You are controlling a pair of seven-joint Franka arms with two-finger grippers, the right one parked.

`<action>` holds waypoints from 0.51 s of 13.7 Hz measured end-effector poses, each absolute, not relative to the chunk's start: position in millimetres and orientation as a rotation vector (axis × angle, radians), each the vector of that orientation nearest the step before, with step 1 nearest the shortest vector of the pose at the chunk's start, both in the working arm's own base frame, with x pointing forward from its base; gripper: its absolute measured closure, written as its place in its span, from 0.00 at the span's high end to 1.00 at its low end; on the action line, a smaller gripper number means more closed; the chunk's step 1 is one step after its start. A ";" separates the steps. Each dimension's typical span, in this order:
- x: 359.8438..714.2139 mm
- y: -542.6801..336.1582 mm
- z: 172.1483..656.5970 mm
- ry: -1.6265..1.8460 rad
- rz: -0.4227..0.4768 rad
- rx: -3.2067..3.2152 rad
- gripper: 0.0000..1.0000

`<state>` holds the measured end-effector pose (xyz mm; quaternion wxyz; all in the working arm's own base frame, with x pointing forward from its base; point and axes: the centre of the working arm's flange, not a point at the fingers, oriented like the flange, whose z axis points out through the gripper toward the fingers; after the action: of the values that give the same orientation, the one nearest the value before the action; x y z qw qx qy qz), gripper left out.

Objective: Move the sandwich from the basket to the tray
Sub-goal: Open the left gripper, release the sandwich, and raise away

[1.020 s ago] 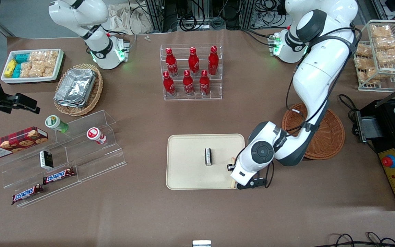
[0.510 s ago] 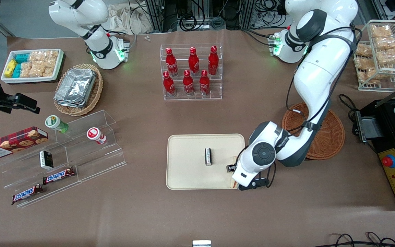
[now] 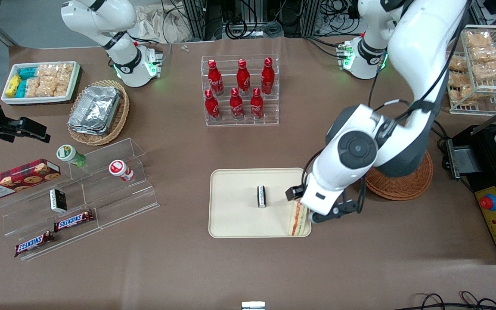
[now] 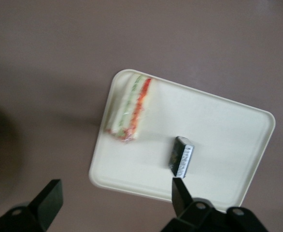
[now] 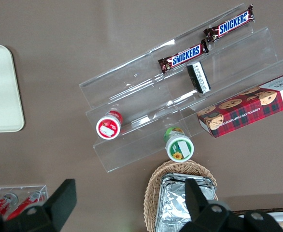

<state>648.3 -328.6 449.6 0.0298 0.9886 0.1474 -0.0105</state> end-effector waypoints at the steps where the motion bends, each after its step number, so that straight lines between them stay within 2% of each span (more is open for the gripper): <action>1: 644.4 -316.0 465.5 0.483 -0.032 3.080 1.00; 4: 622.3 -285.1 500.5 0.441 0.015 3.164 1.00; 7: 593.0 -213.7 525.3 0.278 -0.008 3.135 1.00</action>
<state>593.0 -213.7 525.3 -0.0026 0.9961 0.0884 -0.0027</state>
